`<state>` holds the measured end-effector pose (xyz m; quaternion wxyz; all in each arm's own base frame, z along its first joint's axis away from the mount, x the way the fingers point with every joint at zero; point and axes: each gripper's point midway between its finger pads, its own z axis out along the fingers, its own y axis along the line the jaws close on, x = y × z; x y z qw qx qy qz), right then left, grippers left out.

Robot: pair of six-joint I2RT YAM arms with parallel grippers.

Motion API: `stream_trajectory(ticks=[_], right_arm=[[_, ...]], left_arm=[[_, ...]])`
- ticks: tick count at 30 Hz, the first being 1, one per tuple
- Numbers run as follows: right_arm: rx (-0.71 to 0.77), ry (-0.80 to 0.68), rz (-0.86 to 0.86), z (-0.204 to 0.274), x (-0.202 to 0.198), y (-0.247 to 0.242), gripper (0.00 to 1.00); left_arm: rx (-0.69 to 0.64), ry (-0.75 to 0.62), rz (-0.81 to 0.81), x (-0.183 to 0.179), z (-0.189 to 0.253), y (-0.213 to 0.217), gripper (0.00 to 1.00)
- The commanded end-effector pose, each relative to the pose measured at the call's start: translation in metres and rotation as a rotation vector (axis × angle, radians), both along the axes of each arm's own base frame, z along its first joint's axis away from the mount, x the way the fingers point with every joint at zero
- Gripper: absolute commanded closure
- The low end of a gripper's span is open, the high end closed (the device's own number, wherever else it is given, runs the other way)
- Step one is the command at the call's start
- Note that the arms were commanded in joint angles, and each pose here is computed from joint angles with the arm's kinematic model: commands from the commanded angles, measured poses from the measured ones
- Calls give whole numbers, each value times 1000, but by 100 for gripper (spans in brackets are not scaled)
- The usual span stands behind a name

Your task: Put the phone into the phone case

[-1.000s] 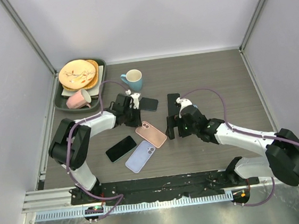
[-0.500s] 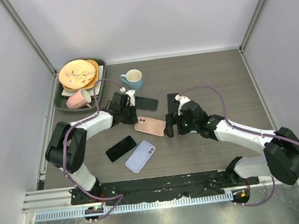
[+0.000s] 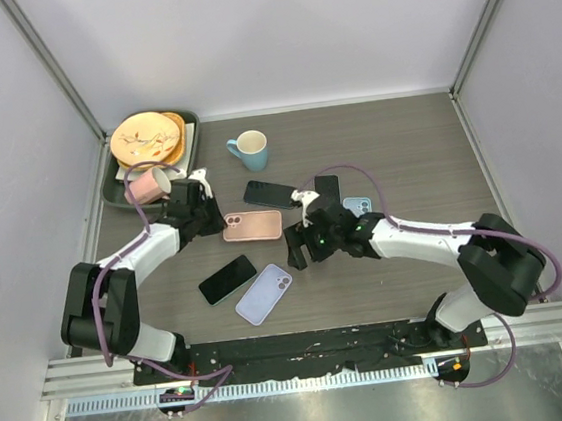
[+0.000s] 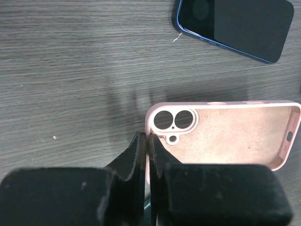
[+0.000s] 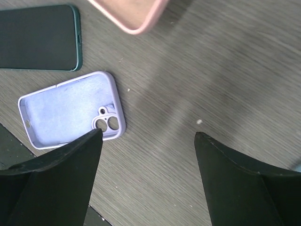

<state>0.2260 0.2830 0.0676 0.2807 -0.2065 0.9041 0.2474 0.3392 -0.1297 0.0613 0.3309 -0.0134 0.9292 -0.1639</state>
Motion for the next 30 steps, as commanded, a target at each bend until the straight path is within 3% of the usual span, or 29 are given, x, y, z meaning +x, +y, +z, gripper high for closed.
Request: stream_trajectory(ticks=[1, 2, 3, 6, 9, 13, 16, 23, 30], right_arm=[[13, -28, 45, 6, 3, 29, 20], [11, -18, 47, 3, 2, 32, 23], [5, -13, 64, -1, -1, 39, 27], [-13, -3, 84, -9, -7, 48, 33], [-18, 13, 98, -15, -13, 53, 39], [-18, 28, 127, -22, -22, 59, 47], [-12, 45, 152, -27, -27, 62, 58], [-37, 58, 189, -33, -34, 56, 97], [-108, -21, 156, -22, -33, 20, 99]], left_arm=[[-5, -40, 17, 2, 12, 1, 90], [-5, -42, 23, 3, 13, 2, 85], [-1, -36, 24, 3, 11, 2, 73], [-5, -30, 20, 2, 11, 1, 50], [0, -36, 30, 2, 13, 3, 37], [5, -47, 37, -1, 16, 5, 33], [4, -58, 36, -2, 21, 6, 31], [-46, -73, -9, -11, 29, -3, 30], [-161, -47, -78, -23, 31, -24, 32]])
